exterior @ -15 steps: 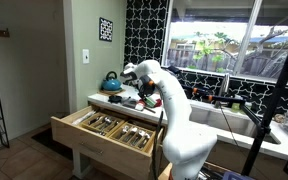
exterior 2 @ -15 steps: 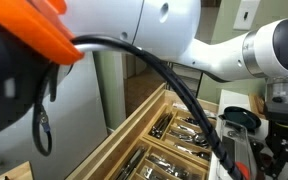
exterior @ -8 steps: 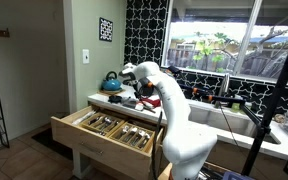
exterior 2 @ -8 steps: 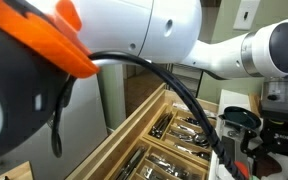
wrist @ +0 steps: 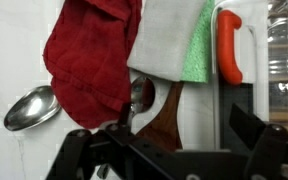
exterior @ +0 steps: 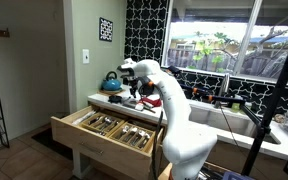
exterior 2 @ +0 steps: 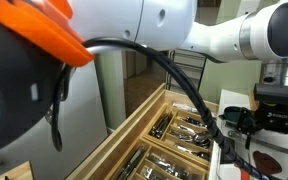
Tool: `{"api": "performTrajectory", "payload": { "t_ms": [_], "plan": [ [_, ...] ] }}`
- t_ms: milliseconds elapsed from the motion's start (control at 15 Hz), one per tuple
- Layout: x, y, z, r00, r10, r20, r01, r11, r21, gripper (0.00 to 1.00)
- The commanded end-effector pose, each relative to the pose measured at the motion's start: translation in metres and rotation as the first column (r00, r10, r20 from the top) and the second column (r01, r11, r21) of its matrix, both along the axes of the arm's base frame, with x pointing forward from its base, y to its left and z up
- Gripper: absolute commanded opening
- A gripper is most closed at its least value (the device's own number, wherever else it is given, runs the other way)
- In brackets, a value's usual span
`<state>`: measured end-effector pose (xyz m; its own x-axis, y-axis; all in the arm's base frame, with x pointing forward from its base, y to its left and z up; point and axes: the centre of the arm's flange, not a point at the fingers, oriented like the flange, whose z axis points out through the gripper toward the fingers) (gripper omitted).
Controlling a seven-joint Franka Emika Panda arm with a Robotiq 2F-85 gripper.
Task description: Take the sponges out of the tray then put the tray in the drawer
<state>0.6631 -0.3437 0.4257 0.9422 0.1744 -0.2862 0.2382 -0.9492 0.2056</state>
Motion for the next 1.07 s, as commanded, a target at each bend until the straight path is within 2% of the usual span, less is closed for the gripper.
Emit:
{"api": "performTrajectory", "payload": {
  "t_ms": [0, 133, 200, 267, 333, 400, 533, 600, 733, 800, 933, 1000],
  "plan": [
    [0.003, 0.004, -0.001, 0.995, -0.003, 0.102, -0.005, 0.997, 0.08, 1.0],
    [0.006, 0.004, -0.006, 0.988, 0.002, 0.152, -0.021, 0.992, 0.127, 1.0],
    [0.007, 0.005, -0.007, 0.985, 0.002, 0.17, -0.026, 0.989, 0.142, 0.93],
    [0.008, 0.004, -0.009, 0.982, -0.001, 0.19, -0.028, 0.988, 0.153, 0.75],
    [0.008, 0.004, -0.01, 0.978, -0.004, 0.207, -0.029, 0.987, 0.159, 0.69],
    [0.009, 0.004, -0.012, 0.976, 0.001, 0.218, -0.04, 0.984, 0.174, 0.69],
    [0.009, 0.004, -0.016, 0.972, -0.002, 0.233, -0.044, 0.981, 0.19, 0.55],
    [0.009, 0.004, -0.019, 0.972, -0.004, 0.235, -0.044, 0.979, 0.198, 0.45],
    [0.009, 0.006, -0.025, 0.972, -0.014, 0.236, -0.04, 0.974, 0.224, 0.33],
    [0.009, 0.008, -0.028, 0.973, -0.02, 0.232, -0.035, 0.971, 0.235, 0.72],
    [0.008, 0.01, -0.032, 0.973, -0.02, 0.229, -0.038, 0.968, 0.248, 0.68],
    [0.008, 0.012, -0.034, 0.975, -0.017, 0.223, -0.041, 0.967, 0.253, 0.73]
  ]
}}
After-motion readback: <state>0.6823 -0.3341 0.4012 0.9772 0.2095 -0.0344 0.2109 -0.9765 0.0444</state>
